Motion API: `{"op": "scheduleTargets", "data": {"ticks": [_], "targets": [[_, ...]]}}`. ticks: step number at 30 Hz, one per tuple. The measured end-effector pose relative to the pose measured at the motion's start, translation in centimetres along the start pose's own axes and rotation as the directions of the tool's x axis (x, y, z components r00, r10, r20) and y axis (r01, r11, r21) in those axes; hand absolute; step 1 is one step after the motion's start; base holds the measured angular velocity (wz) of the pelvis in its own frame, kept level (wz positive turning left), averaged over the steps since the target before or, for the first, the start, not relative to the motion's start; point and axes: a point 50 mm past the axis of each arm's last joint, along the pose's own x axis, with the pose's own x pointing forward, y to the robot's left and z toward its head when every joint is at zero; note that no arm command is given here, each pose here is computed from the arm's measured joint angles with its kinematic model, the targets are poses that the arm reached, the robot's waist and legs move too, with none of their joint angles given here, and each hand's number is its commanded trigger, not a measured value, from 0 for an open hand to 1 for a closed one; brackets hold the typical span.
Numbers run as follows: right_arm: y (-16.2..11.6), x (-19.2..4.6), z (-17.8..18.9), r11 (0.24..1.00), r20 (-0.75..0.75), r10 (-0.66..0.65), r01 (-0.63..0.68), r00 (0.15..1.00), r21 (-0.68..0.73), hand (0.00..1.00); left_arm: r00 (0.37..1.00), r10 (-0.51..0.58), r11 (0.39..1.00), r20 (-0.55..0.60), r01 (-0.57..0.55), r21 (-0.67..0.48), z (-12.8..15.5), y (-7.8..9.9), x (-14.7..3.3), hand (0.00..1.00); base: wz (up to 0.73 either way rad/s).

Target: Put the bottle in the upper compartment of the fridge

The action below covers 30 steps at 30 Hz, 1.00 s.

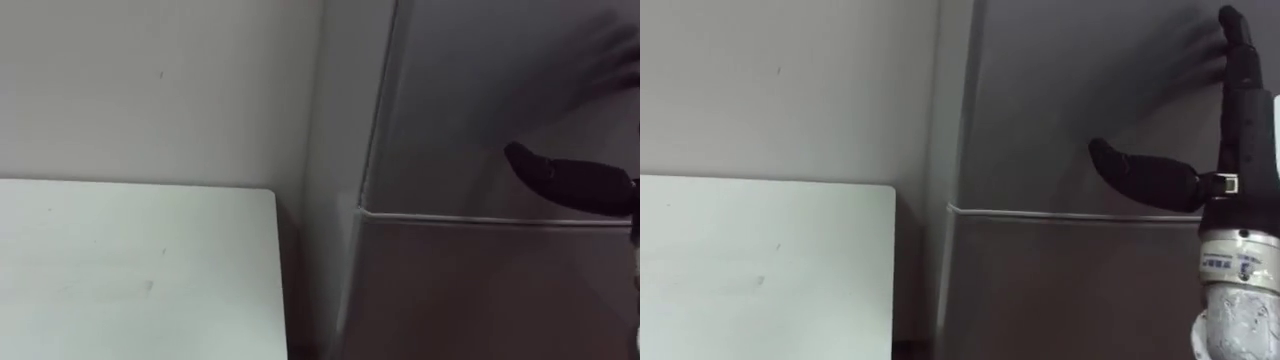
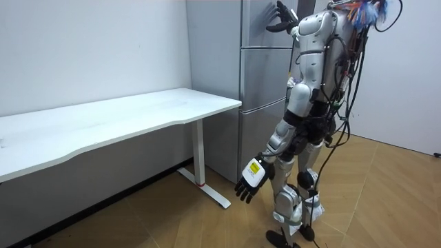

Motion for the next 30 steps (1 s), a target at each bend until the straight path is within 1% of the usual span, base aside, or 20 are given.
{"op": "scheduleTargets", "data": {"ticks": [3,8,11,20,30], "targets": [[0.1,0.0,-0.4,1.000,-0.008,0.003,-0.003,1.000,-0.027,0.00,1.000,-0.020,1.000,0.000,0.020,0.009,0.1,0.0,0.0,0.00,-0.01],[0.0,-0.2,-1.4,0.987,0.003,-0.009,0.010,1.000,-0.158,0.00,0.999,-0.032,0.999,0.016,0.031,0.038,0.6,-0.1,0.0,0.00,-0.01],[0.0,-0.2,-1.6,0.983,0.009,-0.012,0.014,1.000,-0.184,0.00,0.999,-0.032,0.999,0.008,0.031,0.039,0.5,-0.1,0.0,0.00,0.00],[0.6,0.0,-3.0,0.971,-0.026,-0.011,0.005,1.000,-0.240,0.00,0.999,-0.036,0.998,0.000,0.036,0.047,0.7,0.0,0.1,0.00,0.02],[0.4,0.1,-3.4,0.968,-0.050,-0.032,0.019,0.998,-0.249,0.00,0.999,-0.045,0.998,-0.009,0.046,0.048,0.7,0.0,0.1,0.00,0.02]]}}
